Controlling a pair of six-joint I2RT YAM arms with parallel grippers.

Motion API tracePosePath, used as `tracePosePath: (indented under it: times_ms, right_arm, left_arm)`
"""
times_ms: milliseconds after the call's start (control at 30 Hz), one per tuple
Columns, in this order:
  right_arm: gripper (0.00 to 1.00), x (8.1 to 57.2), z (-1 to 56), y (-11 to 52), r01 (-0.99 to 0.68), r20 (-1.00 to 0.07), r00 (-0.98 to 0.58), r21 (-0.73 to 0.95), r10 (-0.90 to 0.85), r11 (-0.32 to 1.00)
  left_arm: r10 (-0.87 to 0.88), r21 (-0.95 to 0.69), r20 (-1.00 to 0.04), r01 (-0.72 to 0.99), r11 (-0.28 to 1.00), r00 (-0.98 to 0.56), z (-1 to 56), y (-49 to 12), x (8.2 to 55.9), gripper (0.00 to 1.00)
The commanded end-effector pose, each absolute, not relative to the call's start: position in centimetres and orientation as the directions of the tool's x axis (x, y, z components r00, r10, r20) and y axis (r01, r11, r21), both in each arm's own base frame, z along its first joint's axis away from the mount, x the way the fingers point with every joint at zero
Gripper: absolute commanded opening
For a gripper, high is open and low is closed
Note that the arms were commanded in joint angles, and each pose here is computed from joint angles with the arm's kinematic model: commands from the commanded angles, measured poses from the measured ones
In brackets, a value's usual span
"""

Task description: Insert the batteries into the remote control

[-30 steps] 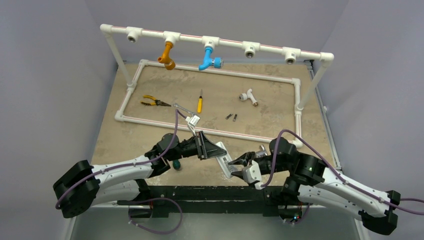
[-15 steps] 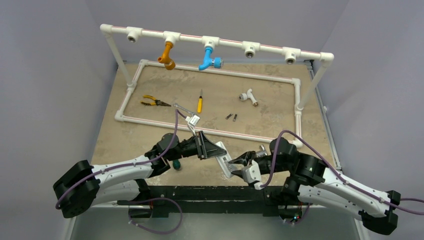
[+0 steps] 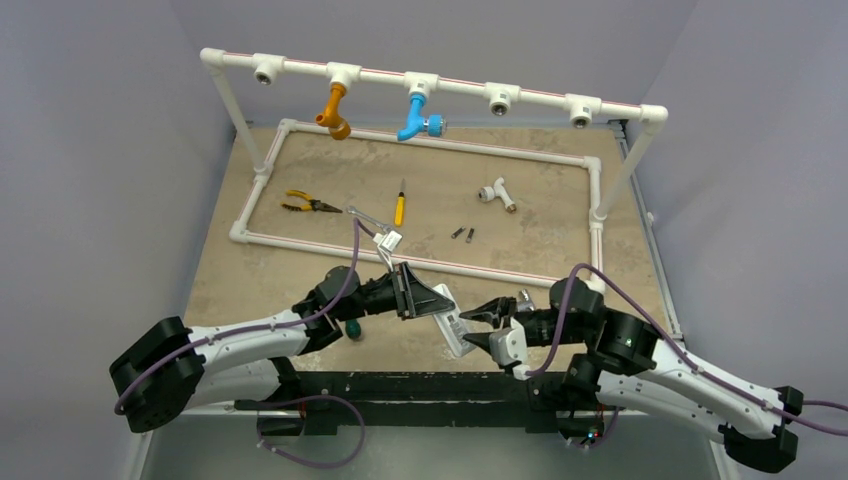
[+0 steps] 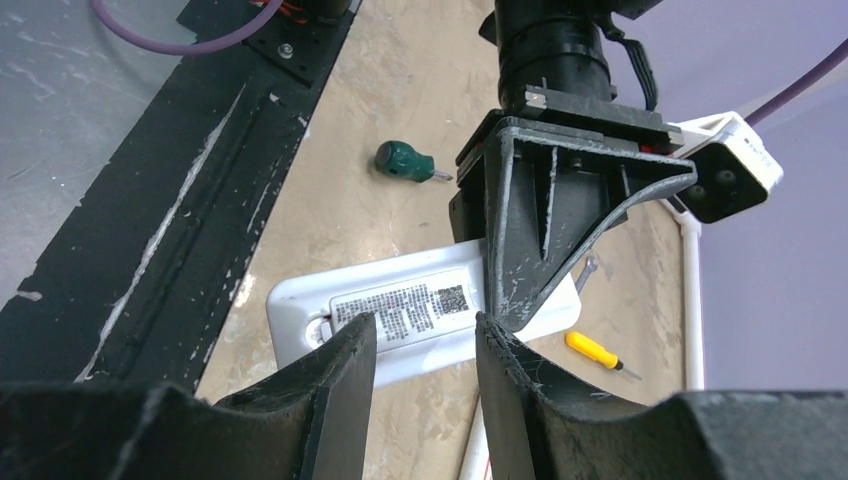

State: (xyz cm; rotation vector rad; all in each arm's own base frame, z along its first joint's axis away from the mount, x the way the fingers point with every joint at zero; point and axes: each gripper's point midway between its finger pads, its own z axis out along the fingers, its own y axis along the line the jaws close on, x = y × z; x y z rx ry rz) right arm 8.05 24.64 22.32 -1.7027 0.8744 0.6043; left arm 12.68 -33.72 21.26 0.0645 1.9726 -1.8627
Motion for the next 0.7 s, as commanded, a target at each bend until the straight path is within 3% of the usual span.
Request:
tracePosePath:
  times_ms: [0, 333, 667]
  right_arm:
    - [0.4, 8.7, 23.6, 25.0, -0.774, -0.743, 0.63, -0.624, -0.226, -0.104]
    - [0.46, 6.8, 23.2, 24.6, -0.791, -0.765, 0.611, -0.582, -0.201, -0.19]
    - [0.46, 6.8, 21.6, 24.9, -0.809, -0.773, 0.586, -0.539, -0.244, -0.235]
  left_arm:
    - [-0.254, -0.935, -0.347, 0.353, 0.026, -0.903, 23.5, -34.1, 12.4, 0.0]
    - [-0.253, -0.934, -0.351, 0.355, 0.029, -0.902, 23.4, -34.1, 12.4, 0.0]
    - [-0.256, -0.935, -0.347, 0.353, 0.025, -0.902, 23.5, -34.1, 12.5, 0.0]
